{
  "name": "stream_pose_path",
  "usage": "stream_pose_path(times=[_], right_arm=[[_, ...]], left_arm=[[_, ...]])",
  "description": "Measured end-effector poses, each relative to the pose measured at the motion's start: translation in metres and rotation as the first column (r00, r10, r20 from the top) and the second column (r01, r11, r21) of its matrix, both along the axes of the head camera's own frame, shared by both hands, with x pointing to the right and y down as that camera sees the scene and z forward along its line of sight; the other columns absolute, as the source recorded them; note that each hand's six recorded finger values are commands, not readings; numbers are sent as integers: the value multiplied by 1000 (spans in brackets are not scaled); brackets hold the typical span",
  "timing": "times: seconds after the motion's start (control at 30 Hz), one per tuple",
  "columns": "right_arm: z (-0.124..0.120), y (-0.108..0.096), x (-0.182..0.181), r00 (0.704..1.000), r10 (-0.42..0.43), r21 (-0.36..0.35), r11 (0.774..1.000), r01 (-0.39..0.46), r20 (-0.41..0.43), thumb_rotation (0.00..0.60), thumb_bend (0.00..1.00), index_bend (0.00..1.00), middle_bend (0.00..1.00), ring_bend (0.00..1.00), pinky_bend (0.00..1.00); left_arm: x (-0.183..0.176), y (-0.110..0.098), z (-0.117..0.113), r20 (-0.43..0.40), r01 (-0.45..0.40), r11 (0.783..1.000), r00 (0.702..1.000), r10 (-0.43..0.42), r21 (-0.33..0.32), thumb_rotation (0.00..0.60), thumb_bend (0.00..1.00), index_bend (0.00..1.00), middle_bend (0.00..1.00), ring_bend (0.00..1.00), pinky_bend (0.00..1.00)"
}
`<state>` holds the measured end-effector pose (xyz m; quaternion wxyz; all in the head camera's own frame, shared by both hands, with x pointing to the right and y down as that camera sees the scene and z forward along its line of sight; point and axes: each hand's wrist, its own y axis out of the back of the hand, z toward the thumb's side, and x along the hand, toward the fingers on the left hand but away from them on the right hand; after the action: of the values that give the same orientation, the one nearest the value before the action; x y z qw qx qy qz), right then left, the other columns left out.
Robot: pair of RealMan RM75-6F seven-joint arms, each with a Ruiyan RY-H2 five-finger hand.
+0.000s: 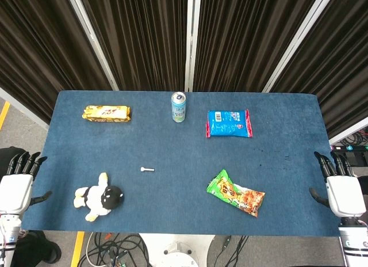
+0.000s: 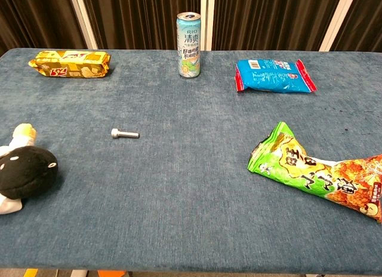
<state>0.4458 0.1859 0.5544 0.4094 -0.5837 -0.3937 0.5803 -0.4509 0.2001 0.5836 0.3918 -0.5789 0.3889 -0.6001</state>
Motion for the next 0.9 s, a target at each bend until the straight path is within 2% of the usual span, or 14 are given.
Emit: stream_pose_path(times=[0.2, 0.47, 0.67, 0.9], right_arm=[[0, 0, 0, 1000, 0, 2, 1000, 0, 2, 600, 107, 48, 160, 0, 62], [-6, 3, 5, 1000, 13, 22, 1000, -13, 0, 600, 106, 49, 160, 0, 62], [-9, -4, 4, 1000, -10, 25, 1000, 11, -15, 600, 106, 49, 160, 0, 62], [-9, -13, -3, 999, -36, 32, 999, 36, -11, 600, 106, 50, 160, 0, 62]], left_arm=[[2, -4, -5, 6, -11, 999, 1000, 11, 37, 600, 0, 163, 85, 0, 0], [12, -11, -5, -9, -42, 998, 999, 42, 46, 600, 26, 163, 85, 0, 0], [39, -33, -2, -72, -125, 992, 989, 127, 32, 600, 90, 214, 117, 0, 0], [92, -69, 9, -153, -264, 965, 953, 261, 4, 600, 178, 263, 148, 15, 0]])
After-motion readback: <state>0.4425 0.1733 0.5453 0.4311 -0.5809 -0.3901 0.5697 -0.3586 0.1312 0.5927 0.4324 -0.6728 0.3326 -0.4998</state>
